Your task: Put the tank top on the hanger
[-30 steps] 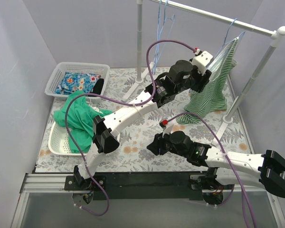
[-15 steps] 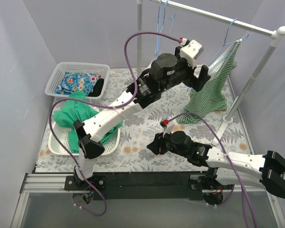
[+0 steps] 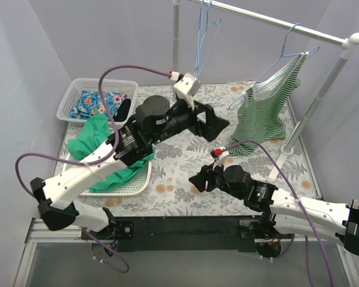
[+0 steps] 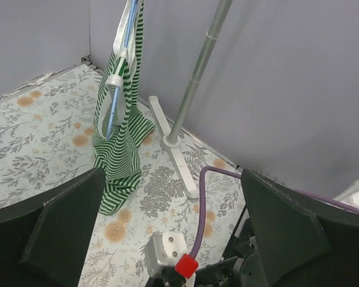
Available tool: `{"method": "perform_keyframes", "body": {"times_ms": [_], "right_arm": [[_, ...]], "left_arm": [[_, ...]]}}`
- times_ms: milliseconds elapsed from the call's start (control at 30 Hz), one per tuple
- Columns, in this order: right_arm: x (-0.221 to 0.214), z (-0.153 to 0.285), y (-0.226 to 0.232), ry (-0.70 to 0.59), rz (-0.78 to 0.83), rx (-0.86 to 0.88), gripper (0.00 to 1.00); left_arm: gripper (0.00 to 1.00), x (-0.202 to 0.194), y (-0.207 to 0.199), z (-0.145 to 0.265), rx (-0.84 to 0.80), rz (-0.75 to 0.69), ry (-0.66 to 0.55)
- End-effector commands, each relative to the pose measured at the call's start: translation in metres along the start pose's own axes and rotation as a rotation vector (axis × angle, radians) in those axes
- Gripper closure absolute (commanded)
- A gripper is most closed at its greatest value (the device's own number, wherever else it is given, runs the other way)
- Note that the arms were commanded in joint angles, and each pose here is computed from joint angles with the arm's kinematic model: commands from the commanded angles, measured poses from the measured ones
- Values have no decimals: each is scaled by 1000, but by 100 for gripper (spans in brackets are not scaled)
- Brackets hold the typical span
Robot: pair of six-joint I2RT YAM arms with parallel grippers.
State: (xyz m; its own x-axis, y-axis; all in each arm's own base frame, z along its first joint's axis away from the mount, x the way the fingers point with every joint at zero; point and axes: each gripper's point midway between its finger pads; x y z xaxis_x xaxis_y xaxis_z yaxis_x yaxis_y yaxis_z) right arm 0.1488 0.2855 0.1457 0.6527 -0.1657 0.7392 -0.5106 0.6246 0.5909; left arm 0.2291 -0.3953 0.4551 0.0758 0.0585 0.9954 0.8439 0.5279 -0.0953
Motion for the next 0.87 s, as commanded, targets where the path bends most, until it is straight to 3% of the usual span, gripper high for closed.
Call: {"method": "perform_keyframes", "body": {"times_ms": [0, 67, 200, 267, 367, 500, 833], "right_arm": [[39, 14, 11, -121, 14, -8, 41], [43, 19, 7, -138, 13, -30, 39], [60, 33, 2, -217, -11, -57, 25], [64, 38, 2, -231, -14, -63, 21], [72, 44, 1, -257, -25, -76, 4], [73, 48, -9, -269, -51, -131, 1], [56, 40, -31, -182, -60, -278, 1]], "left_arm": [[2, -38, 1, 45, 34, 141, 61], [2, -55, 6, 67, 61, 174, 91], [2, -153, 22, 95, 159, 231, 282], [2, -177, 28, 106, 208, 266, 325], [2, -219, 36, 126, 270, 314, 395], [2, -241, 44, 142, 336, 357, 414], [2, -247, 62, 157, 453, 391, 376]]}}
Point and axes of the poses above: each gripper's point midway between its finger pads, its own z axis back along the fingers, its own y axis along the line the jaws close on, x = y × z, and after that the axes turned 11 degrees about -z, right-handed
